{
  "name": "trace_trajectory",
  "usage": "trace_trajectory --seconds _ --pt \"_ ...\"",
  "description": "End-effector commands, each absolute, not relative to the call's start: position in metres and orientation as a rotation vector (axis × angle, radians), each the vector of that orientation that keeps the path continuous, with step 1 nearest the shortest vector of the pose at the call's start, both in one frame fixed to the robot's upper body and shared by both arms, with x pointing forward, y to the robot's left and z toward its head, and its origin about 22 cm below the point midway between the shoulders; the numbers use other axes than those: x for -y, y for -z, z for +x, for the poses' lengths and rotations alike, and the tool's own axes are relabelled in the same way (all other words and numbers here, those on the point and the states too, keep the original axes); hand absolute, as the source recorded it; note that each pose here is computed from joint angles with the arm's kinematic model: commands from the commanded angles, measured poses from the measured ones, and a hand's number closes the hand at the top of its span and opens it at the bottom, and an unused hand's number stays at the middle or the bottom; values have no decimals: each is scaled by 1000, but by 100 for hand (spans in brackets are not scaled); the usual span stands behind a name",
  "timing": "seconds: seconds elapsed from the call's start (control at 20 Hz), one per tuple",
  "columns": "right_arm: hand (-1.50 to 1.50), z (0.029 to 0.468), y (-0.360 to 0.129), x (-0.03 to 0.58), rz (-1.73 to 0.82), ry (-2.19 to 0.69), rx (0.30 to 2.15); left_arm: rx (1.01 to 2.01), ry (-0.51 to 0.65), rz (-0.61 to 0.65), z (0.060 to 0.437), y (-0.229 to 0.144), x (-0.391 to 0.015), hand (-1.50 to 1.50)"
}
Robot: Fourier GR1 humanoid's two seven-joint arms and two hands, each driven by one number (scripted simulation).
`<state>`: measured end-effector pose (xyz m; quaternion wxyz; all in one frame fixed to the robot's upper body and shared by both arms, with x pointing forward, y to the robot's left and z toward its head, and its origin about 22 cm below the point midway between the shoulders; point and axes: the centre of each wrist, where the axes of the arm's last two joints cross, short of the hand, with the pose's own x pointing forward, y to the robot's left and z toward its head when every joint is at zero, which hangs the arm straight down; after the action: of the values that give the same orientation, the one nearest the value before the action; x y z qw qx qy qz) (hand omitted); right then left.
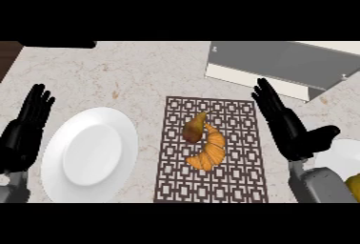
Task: Pick the croissant from the placemat and place it in the tiered shelf
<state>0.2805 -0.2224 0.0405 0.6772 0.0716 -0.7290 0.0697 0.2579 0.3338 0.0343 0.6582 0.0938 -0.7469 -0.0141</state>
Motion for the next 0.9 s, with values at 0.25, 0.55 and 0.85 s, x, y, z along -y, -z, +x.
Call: trace_trajectory --seconds 0.25,0.55,0.85 --pt "150 250 -41 304 -685 97 1696 1207 -135 256 211 36 -349 0" --pt "-150 165 25 280 -871 324 1297 1120 -120 140 225 37 -322 0" --pt "-150 97 -7 228 -759 172 1360 1109 -93 108 245 28 -303 0"
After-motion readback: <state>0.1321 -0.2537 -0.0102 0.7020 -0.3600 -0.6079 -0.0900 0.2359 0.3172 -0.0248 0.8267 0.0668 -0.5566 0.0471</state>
